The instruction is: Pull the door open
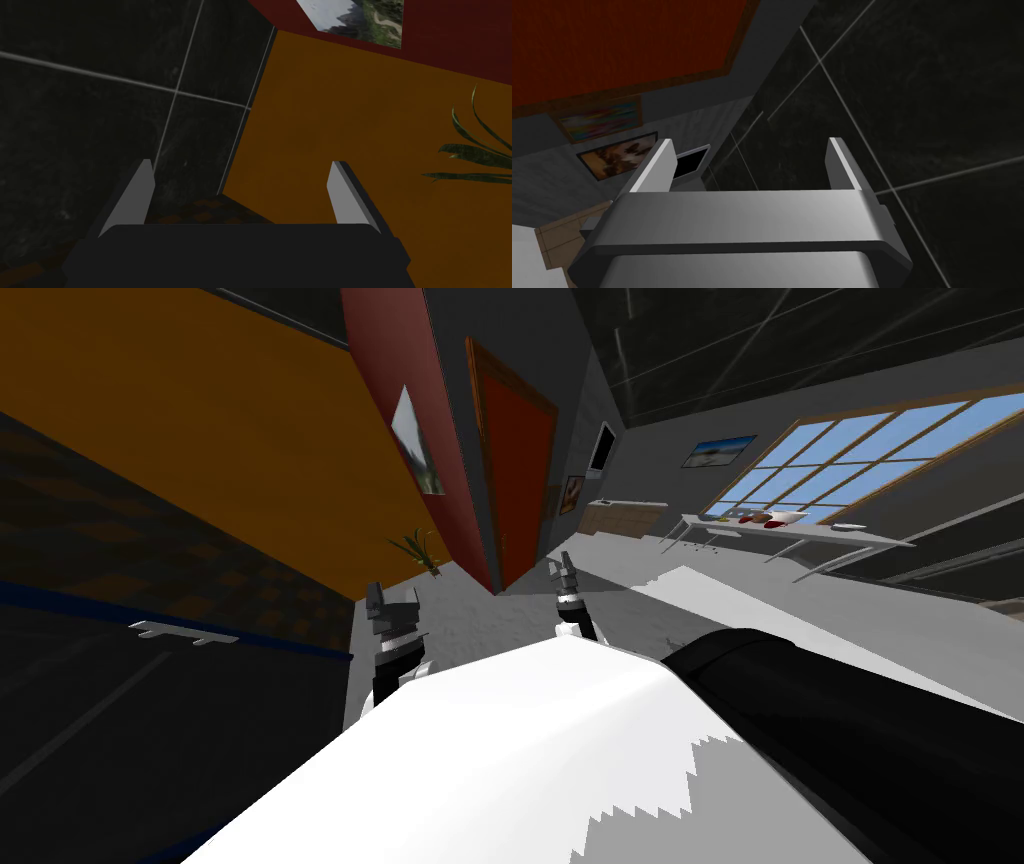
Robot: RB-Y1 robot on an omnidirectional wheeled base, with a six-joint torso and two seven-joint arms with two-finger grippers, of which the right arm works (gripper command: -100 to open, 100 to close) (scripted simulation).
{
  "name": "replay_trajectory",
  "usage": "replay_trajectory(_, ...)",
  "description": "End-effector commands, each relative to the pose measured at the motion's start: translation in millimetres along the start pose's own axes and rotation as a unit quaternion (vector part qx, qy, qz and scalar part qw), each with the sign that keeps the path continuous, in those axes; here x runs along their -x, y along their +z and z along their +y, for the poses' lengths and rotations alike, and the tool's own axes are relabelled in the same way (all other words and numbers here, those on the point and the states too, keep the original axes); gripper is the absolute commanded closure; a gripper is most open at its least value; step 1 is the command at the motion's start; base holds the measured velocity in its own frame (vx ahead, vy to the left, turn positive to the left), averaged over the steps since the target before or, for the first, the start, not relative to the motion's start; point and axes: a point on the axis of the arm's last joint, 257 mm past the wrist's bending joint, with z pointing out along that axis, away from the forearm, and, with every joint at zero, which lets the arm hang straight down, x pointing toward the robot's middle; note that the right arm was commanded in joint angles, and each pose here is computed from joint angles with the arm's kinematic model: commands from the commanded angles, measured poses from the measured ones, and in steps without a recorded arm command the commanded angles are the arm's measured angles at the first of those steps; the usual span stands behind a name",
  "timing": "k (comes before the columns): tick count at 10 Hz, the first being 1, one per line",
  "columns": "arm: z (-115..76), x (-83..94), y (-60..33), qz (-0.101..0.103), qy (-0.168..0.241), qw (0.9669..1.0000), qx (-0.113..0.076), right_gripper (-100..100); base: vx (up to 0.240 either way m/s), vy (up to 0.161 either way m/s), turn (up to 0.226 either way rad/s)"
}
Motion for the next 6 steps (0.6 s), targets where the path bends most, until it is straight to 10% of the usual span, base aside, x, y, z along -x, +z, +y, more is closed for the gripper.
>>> replay_trajectory(1, -9.6, -1.1, -1.6, 0.001, 0.024, 0.9997, -0.006, -100, 0.048, -0.032, 0.152)
replay_trajectory(6, -41.6, -3.4, -7.7, -0.001, 0.105, 0.9942, -0.025, -100, 0.138, -0.083, 0.163)
